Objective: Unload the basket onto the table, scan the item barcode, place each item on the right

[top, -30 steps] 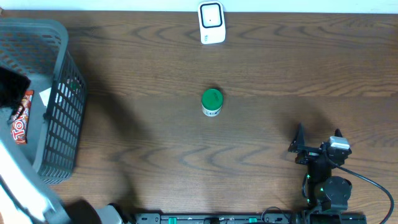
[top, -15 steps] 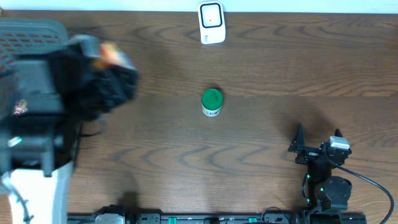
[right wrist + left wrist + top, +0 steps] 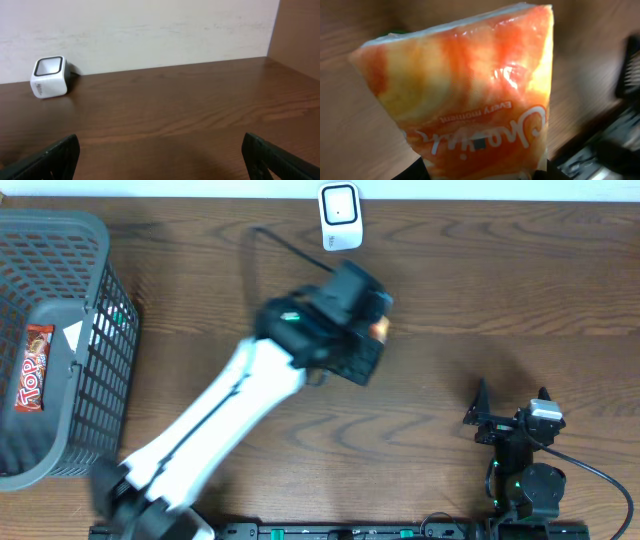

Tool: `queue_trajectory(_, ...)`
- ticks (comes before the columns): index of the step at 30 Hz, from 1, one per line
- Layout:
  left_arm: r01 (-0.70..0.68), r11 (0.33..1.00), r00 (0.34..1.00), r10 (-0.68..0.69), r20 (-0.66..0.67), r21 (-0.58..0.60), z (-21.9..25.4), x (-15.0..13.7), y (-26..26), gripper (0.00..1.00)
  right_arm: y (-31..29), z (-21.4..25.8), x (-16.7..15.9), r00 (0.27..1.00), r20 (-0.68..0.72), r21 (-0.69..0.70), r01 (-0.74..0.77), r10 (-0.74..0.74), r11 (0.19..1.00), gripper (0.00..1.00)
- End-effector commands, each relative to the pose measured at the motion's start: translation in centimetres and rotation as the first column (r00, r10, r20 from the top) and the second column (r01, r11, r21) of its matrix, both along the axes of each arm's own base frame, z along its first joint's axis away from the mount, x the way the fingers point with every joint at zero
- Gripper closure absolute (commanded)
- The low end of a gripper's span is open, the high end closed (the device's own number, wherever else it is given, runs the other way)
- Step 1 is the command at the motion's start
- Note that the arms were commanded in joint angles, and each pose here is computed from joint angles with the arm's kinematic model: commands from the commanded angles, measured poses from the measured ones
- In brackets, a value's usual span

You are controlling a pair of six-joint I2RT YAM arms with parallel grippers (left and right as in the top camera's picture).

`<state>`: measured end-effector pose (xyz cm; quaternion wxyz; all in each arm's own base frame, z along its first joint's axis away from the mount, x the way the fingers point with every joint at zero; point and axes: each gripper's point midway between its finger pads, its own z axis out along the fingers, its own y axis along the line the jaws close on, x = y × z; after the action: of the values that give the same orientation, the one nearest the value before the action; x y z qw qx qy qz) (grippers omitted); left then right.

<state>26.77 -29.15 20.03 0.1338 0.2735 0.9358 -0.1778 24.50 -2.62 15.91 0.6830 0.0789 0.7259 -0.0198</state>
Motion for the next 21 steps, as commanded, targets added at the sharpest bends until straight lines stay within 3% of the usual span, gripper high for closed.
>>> queue_trajectory(1, 0.219, 0.967, 0.976, -0.219, -0.008, 0.128, -4.5, -1.0, -1.6, 0.57, 0.2, 0.0, 0.0, 1.000, -0.001, -0.013, -0.008, 0.008, 1.000, 0.01)
queue_trajectory(9, 0.543, 0.808, 0.839, -0.532, -0.112, 0.230, -11.7, -4.6, -4.6, 0.57, 0.2, 0.0, 0.0, 1.000, -0.001, -0.013, -0.008, 0.008, 1.000, 0.01)
queue_trajectory(15, 0.600, 0.765, 0.798, -0.592, -0.111, 0.235, -14.0, -4.6, -5.8, 0.50, 0.2, 0.0, 0.0, 1.000, -0.001, -0.013, -0.008, 0.008, 1.000, 0.01)
queue_trajectory(18, 0.614, 0.752, 0.786, -0.610, -0.100, 0.241, -14.1, -4.2, -5.7, 0.38, 0.2, 0.0, 0.0, 1.000, -0.001, -0.013, -0.008, 0.008, 1.000, 0.01)
queue_trajectory(21, 0.577, 0.750, 0.805, -0.589, -0.070, 0.323, -14.3, -2.5, -4.7, 0.34, 0.2, 0.0, 0.0, 1.000, -0.001, -0.013, -0.008, 0.008, 1.000, 0.01)
